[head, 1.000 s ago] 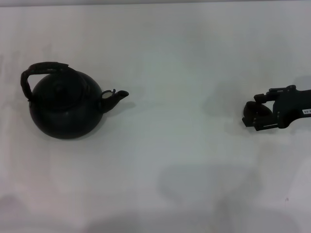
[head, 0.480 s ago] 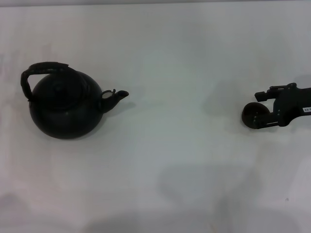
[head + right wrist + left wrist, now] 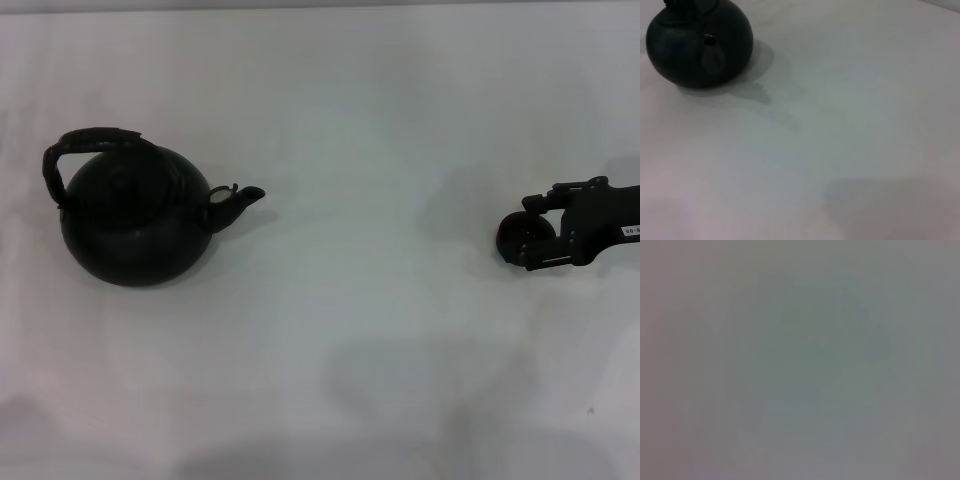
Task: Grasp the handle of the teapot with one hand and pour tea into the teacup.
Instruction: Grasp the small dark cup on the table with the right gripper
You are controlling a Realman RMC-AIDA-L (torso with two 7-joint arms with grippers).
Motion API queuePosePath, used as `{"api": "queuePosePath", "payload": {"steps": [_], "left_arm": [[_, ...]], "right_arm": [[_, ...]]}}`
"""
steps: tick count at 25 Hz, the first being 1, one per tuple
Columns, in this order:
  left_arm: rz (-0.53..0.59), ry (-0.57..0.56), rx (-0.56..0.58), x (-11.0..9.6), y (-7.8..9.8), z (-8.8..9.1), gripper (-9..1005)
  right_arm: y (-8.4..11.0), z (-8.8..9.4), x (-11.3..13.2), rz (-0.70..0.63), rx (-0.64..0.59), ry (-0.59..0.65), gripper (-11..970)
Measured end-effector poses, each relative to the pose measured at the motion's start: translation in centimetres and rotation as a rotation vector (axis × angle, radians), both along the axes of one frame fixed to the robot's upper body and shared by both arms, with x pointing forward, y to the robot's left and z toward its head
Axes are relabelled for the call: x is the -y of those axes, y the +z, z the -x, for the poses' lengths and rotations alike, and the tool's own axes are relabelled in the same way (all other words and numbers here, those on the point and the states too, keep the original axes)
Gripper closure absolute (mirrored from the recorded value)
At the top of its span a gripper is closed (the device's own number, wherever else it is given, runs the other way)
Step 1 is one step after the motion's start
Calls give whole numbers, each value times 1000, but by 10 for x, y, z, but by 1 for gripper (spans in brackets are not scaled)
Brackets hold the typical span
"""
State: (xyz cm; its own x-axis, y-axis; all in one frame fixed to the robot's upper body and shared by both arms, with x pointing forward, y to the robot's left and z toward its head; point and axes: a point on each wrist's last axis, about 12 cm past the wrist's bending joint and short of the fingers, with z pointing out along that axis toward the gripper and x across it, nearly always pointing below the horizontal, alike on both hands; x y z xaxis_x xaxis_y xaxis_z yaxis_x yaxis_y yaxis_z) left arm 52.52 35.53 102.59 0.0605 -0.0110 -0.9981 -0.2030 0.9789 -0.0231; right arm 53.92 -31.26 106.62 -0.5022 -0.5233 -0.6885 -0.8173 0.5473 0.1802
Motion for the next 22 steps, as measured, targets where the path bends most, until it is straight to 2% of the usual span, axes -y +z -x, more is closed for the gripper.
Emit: {"api": "queuePosePath", "payload": {"steps": [22], "left_arm": [[2,7,0,-2,0,0,180]], "right_arm": [[-14,3,0,64,-25,4,111]]}}
